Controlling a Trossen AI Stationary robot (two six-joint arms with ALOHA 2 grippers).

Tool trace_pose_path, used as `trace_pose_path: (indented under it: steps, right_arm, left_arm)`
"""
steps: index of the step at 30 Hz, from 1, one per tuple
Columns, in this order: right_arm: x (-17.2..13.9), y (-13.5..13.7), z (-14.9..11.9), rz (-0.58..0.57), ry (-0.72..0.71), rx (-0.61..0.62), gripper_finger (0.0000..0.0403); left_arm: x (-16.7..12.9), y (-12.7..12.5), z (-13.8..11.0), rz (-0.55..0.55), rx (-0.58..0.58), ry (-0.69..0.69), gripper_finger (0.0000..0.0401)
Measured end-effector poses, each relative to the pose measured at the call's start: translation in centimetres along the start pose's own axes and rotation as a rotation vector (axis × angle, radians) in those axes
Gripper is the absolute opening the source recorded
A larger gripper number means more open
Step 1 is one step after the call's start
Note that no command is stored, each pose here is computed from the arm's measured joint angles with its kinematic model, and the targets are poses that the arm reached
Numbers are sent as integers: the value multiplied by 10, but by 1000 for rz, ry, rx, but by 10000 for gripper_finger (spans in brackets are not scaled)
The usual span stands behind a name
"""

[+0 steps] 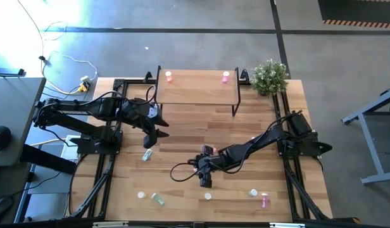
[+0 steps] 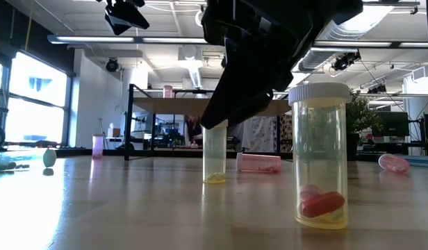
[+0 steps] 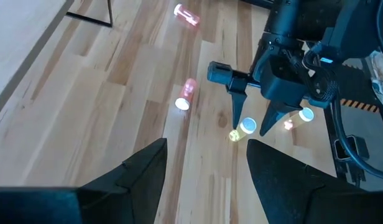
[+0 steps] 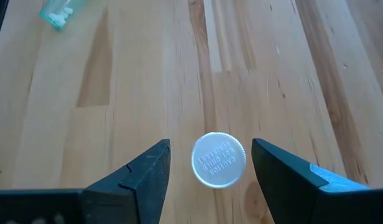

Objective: Pick and place medicine bottles onto shelf by color
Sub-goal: Put the top right yellow pill bottle on the shelf

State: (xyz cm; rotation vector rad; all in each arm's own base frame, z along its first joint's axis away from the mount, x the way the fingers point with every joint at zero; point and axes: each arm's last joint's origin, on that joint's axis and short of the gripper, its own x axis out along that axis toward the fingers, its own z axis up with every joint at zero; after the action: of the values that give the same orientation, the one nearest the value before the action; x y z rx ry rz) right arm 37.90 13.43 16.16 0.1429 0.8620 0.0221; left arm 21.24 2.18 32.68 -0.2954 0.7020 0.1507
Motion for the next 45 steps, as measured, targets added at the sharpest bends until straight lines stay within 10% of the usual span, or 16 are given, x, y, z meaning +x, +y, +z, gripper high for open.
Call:
trace_pose_path:
  steps: [29,45]
  right_arm:
    - [-2,-12,8,7,-11,91,106]
    - [-93,-92,73,-92,-313,196,106]
  left_arm:
    - [0,2,-4,46,1,39,213]
    - [-1,8,-4,208,71,12,213]
